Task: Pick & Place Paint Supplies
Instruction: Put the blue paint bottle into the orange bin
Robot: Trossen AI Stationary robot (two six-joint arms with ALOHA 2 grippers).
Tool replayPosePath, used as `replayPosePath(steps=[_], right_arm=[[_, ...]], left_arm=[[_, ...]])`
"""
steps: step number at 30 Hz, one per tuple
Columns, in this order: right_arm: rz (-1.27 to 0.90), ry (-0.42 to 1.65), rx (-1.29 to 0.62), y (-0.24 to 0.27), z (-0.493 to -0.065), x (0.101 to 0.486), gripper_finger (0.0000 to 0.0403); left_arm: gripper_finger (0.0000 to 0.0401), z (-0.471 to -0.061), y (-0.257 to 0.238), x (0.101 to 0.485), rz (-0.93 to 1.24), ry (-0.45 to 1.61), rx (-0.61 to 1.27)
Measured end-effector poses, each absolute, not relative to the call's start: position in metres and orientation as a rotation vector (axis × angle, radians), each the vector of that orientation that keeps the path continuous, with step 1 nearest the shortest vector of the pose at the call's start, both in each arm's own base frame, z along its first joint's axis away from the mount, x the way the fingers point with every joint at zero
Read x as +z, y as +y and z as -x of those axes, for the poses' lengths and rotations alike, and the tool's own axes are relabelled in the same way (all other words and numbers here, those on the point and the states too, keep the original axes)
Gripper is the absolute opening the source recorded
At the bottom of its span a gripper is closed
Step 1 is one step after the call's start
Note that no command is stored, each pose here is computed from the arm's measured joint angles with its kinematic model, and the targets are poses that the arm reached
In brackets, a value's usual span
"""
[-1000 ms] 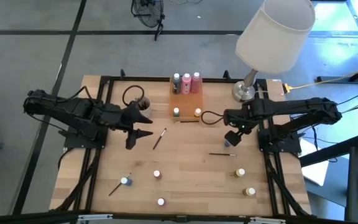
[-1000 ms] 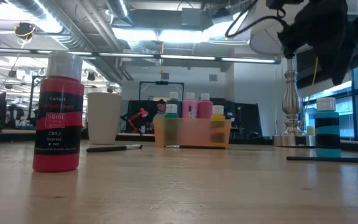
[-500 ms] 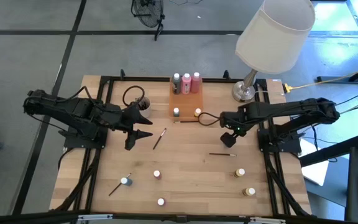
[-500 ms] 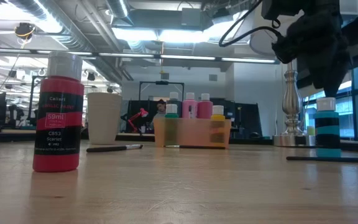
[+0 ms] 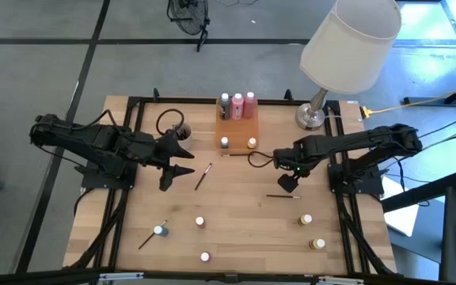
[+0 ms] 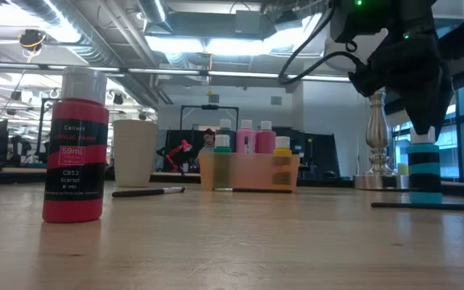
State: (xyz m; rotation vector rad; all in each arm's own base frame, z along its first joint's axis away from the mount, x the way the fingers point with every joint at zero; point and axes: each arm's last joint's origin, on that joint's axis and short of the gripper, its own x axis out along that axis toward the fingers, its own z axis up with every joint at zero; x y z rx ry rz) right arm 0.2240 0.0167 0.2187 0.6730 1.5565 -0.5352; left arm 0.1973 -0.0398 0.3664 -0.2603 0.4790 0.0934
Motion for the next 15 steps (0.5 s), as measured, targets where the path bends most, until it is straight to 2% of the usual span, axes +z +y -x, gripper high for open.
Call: replayPosePath(steps=[15], right_arm=[[-0.657, 1.540, -0.554, 0.0157, -0.2269, 0.2163, 0.0279]], left_arm=[[0.0226, -0.1973, -0.0424, 0.3662, 0.300, 0.482, 0.078]])
